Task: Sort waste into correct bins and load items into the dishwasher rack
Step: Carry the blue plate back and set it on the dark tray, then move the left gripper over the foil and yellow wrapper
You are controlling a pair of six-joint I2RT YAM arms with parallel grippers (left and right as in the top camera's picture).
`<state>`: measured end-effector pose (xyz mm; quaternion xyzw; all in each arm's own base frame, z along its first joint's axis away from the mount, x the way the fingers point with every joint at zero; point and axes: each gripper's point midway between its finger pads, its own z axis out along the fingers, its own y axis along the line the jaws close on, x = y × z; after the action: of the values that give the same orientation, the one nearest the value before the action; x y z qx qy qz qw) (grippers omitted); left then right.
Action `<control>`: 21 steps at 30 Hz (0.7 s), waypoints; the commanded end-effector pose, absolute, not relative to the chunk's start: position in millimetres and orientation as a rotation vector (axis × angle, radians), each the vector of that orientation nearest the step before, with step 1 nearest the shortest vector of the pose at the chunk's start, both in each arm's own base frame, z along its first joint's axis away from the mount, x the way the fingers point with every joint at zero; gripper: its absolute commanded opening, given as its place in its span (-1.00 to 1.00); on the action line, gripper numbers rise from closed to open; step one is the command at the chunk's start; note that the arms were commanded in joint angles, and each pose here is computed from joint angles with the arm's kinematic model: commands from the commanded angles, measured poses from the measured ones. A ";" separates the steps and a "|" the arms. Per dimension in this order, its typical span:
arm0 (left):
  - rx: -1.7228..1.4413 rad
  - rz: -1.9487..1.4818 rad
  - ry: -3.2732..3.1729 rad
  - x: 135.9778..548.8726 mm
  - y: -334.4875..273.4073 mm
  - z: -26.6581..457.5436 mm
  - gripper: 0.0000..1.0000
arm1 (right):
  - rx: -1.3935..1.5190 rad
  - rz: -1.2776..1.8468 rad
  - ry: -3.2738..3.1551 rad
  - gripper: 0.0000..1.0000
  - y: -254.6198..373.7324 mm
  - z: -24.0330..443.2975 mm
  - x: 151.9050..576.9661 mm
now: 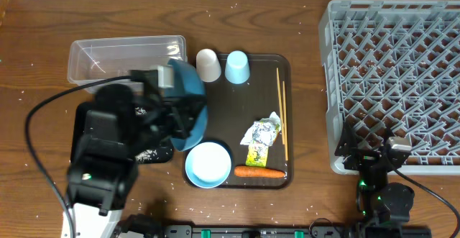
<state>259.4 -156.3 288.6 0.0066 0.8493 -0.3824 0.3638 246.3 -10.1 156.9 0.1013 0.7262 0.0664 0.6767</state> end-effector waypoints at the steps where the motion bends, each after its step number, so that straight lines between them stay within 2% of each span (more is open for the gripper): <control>1: -0.072 -0.675 2.191 284.9 -152.0 274.6 -0.88 | 0.240 0.129 1.633 0.99 -14.8 155.9 245.9; 11: 0.132 -0.504 2.338 300.4 -233.1 197.8 -0.88 | 0.240 0.129 1.633 0.99 -14.8 156.0 245.9; 21: 0.163 -0.413 2.454 317.9 -253.7 130.9 -0.88 | 0.240 0.129 1.633 0.98 -14.8 156.0 245.9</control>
<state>307.5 -252.7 133.2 0.0691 0.9331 -0.1721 0.3082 246.3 -10.1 156.9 0.1013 0.7262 0.0664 0.6767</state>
